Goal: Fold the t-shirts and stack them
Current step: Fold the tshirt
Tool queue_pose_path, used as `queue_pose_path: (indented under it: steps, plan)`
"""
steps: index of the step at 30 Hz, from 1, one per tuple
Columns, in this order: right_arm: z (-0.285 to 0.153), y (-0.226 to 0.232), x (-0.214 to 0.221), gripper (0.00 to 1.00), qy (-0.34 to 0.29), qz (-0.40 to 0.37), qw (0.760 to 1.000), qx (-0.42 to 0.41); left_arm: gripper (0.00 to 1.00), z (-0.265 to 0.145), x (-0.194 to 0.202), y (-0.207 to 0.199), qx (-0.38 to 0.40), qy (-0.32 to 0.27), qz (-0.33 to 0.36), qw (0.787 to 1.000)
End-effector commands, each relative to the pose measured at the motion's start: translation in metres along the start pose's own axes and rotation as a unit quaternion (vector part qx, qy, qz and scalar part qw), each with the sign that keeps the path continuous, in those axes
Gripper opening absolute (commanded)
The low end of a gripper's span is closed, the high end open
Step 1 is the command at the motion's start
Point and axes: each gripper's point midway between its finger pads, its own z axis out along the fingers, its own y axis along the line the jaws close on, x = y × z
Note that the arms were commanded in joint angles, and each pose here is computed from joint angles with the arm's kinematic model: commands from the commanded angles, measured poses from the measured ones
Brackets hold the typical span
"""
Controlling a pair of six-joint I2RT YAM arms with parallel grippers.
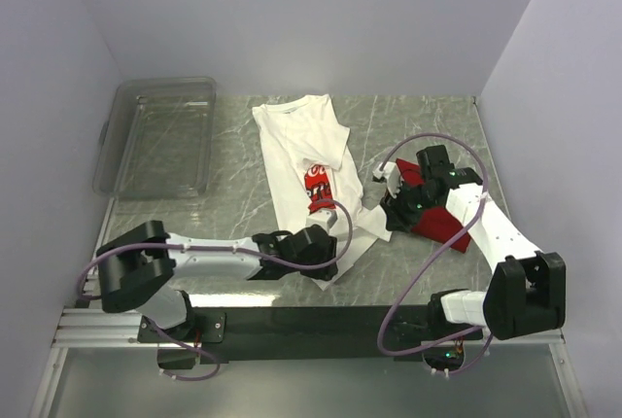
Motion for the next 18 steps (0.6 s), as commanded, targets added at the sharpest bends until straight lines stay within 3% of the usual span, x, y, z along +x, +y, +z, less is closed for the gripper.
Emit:
queue_pose_path:
  steps: [1,8,18]
  plan:
    - [-0.01,-0.003,-0.016,0.5,-0.034,-0.015,0.999,0.022,0.47,0.012,-0.012,-0.007,-0.025,-0.024,0.006,0.999]
    - [-0.01,-0.002,-0.014,0.5,-0.035,-0.008,0.999,0.026,0.43,0.019,0.022,0.009,-0.053,0.032,0.022,0.998]
    - [-0.004,-0.002,-0.008,0.5,-0.016,-0.007,1.0,0.009,0.39,-0.018,0.076,0.041,-0.048,0.099,0.001,0.994]
